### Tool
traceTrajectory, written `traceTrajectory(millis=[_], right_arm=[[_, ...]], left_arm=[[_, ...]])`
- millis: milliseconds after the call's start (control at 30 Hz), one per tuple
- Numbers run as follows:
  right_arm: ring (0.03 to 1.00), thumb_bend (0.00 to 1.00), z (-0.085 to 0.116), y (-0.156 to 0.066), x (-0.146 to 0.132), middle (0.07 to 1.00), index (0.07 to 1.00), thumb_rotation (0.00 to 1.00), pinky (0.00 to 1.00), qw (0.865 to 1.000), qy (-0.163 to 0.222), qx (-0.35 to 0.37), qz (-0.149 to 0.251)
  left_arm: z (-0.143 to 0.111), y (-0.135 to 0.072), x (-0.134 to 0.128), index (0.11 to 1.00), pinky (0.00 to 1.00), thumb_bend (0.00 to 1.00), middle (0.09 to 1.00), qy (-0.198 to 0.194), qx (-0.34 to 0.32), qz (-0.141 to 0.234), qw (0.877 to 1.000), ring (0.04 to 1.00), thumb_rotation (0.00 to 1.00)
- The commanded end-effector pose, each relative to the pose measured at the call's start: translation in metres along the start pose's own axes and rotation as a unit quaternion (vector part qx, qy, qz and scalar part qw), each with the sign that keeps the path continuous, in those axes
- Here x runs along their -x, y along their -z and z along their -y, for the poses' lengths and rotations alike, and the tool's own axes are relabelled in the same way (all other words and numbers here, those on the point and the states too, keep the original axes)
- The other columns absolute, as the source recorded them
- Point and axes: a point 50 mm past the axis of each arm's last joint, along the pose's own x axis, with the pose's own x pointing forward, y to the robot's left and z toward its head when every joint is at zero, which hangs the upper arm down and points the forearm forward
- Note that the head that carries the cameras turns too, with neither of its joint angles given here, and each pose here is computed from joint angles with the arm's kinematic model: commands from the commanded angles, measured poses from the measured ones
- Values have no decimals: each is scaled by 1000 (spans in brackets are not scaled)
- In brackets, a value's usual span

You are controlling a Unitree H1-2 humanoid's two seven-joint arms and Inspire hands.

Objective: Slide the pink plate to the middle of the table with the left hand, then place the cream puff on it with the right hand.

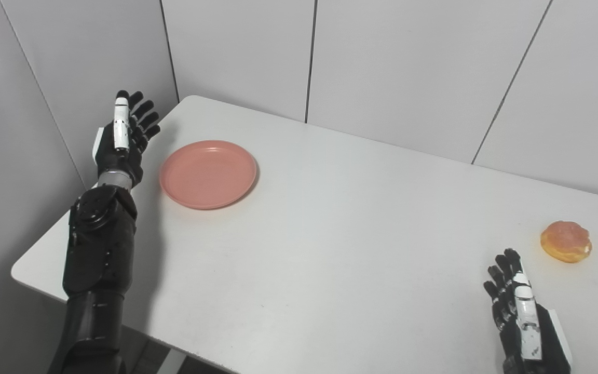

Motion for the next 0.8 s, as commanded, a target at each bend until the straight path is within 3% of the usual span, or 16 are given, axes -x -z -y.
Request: traceTrajectory(millis=[0, 767], right_arm=[[1000, 126, 0, -16, -4, 1000, 1000, 1000, 1000, 999, -6, 4, 39], [1000, 133, 1, -17, -3, 1000, 1000, 1000, 1000, 999, -6, 7, 38]], left_arm=[[6, -29, -13, 857, 871, 390, 879, 15, 12, 50, 999, 879, 1000], [-6, -5, -17, 881, 899, 364, 892, 12, 13, 23, 1000, 897, 1000]])
